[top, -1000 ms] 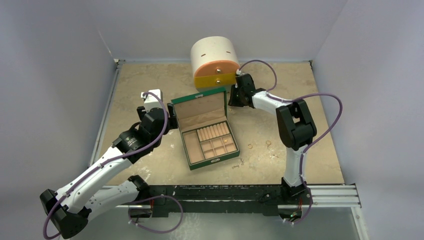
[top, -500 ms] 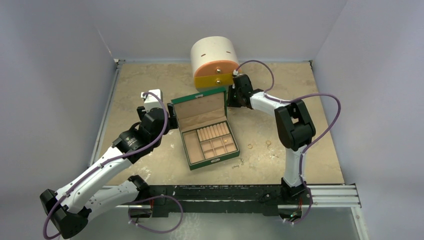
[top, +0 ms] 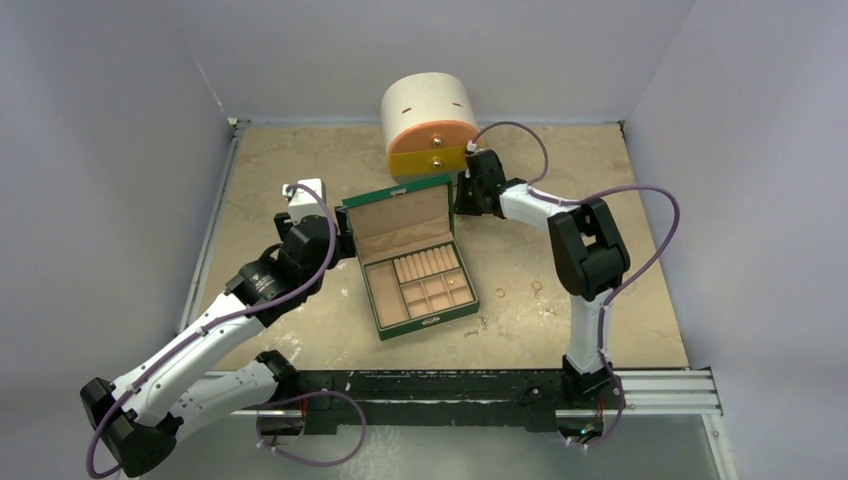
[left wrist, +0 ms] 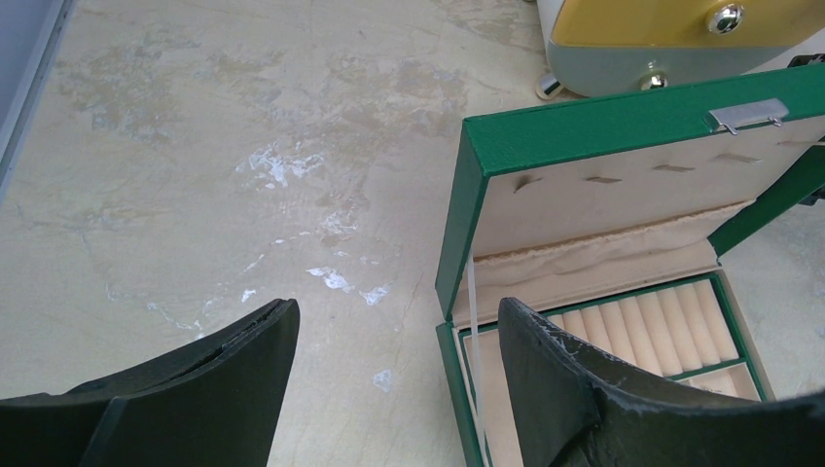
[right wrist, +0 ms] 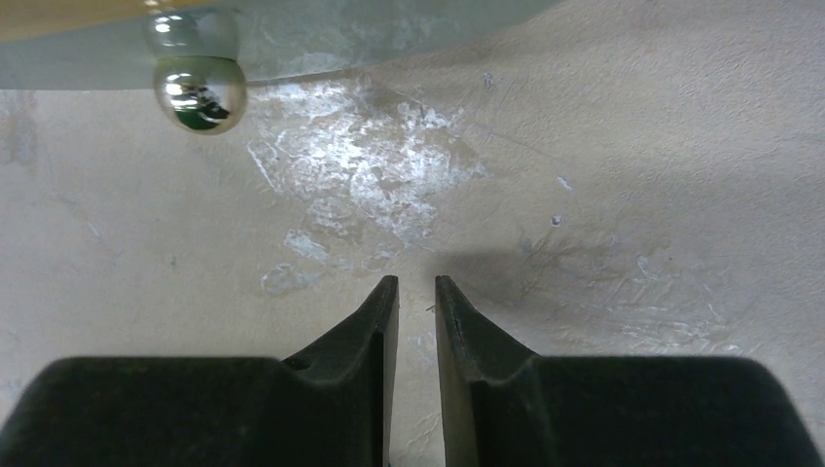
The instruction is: Organize the mixed jewelry
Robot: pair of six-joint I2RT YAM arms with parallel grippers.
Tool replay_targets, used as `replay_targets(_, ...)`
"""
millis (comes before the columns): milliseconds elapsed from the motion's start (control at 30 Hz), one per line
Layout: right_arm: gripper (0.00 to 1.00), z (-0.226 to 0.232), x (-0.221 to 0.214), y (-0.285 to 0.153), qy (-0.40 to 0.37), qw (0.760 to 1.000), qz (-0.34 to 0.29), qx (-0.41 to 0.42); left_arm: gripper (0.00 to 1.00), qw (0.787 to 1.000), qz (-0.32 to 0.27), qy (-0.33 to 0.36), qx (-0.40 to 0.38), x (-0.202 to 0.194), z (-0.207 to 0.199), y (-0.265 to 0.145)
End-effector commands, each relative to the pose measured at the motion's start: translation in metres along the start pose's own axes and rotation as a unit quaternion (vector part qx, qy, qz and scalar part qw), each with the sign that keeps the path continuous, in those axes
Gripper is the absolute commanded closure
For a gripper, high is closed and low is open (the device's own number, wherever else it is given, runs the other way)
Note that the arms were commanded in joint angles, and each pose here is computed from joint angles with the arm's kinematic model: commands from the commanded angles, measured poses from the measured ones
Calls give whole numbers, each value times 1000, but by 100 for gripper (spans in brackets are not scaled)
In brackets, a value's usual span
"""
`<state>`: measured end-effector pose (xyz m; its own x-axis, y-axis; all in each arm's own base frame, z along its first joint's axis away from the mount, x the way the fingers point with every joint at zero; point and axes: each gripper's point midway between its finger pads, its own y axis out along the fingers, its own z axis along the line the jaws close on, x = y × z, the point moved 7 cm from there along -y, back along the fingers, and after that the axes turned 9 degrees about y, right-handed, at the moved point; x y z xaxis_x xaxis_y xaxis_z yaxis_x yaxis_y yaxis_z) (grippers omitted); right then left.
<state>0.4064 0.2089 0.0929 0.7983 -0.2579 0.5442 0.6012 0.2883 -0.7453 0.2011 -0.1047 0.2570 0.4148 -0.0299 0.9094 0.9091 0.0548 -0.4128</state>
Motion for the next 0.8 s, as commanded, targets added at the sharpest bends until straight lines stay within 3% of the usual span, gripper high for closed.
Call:
replay_targets(0, 77, -3, -4, 7, 1, 1000, -4, -10, 26, 1000, -17, -2, 2, 8, 0, 1)
replay_targets(233, 79, -6, -7, 8, 0, 1000, -3, -16, 26, 1000, -16, -2, 2, 8, 0, 1)
replay_targets(600, 100, -4, -4, 4, 0, 1000, -8, -17, 26, 1000, -15, -1, 3, 7, 0, 2)
replay_targets(767, 100, -4, -2, -5, 0, 1000, -16, -22, 26, 1000, -15, -1, 3, 7, 0, 2)
